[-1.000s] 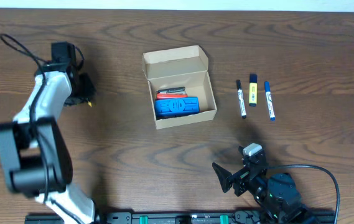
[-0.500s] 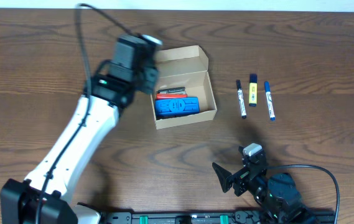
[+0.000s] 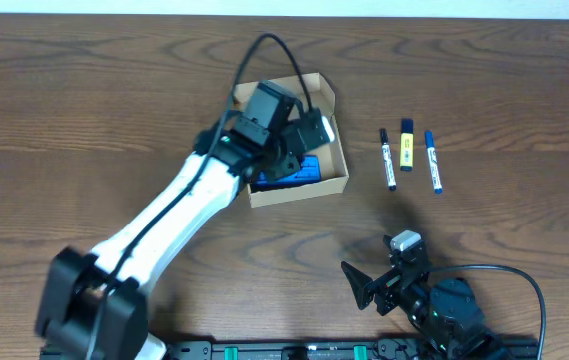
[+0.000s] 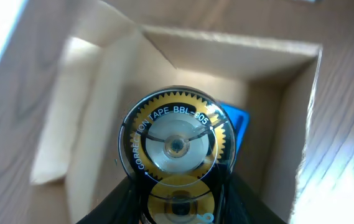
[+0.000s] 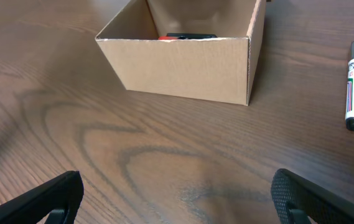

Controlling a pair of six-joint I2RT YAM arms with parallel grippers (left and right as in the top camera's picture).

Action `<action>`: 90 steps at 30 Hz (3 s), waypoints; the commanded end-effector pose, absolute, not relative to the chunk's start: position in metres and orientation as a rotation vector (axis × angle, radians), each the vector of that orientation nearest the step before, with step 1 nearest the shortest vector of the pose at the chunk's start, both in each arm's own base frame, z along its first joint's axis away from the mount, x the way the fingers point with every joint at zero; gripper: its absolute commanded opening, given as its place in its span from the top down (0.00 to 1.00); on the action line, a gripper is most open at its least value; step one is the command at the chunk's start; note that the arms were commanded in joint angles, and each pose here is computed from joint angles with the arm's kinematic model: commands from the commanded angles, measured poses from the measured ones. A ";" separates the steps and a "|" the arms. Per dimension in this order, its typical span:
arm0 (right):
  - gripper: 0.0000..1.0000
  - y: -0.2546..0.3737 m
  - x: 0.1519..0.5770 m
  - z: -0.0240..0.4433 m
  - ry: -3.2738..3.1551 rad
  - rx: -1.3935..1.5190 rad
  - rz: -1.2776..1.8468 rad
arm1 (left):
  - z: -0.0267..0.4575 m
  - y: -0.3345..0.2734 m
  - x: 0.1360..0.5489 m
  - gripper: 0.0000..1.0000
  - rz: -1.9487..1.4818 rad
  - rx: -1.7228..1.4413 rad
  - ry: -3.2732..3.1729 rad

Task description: Pack container

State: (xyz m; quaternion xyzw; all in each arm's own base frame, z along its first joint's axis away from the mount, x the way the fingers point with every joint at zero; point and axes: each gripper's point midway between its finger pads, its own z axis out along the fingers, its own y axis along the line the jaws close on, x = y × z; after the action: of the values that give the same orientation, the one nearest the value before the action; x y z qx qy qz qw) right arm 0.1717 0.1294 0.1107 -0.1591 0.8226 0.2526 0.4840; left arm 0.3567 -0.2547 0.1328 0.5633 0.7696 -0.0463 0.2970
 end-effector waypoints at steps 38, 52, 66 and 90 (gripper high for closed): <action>0.01 0.129 0.172 0.110 1.996 -0.405 0.600 | 0.098 -0.226 0.383 0.46 0.156 1.524 2.163; 0.01 0.129 0.172 0.110 1.996 -0.405 0.600 | 0.185 -0.167 0.403 0.34 0.283 0.600 2.367; 0.01 0.129 0.172 0.110 1.996 -0.405 0.600 | 0.122 -0.154 0.368 0.31 0.217 0.133 2.689; 0.01 0.129 0.172 0.110 1.996 -0.405 0.600 | 0.080 -0.096 0.374 0.34 0.423 0.041 2.816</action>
State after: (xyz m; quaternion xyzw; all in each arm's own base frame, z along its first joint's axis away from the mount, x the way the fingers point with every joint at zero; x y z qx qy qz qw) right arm 0.1717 0.1294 0.1107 -0.1591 0.8226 0.2526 0.4840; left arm 0.3717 -0.1058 0.0813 0.0120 0.9804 0.1290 0.1483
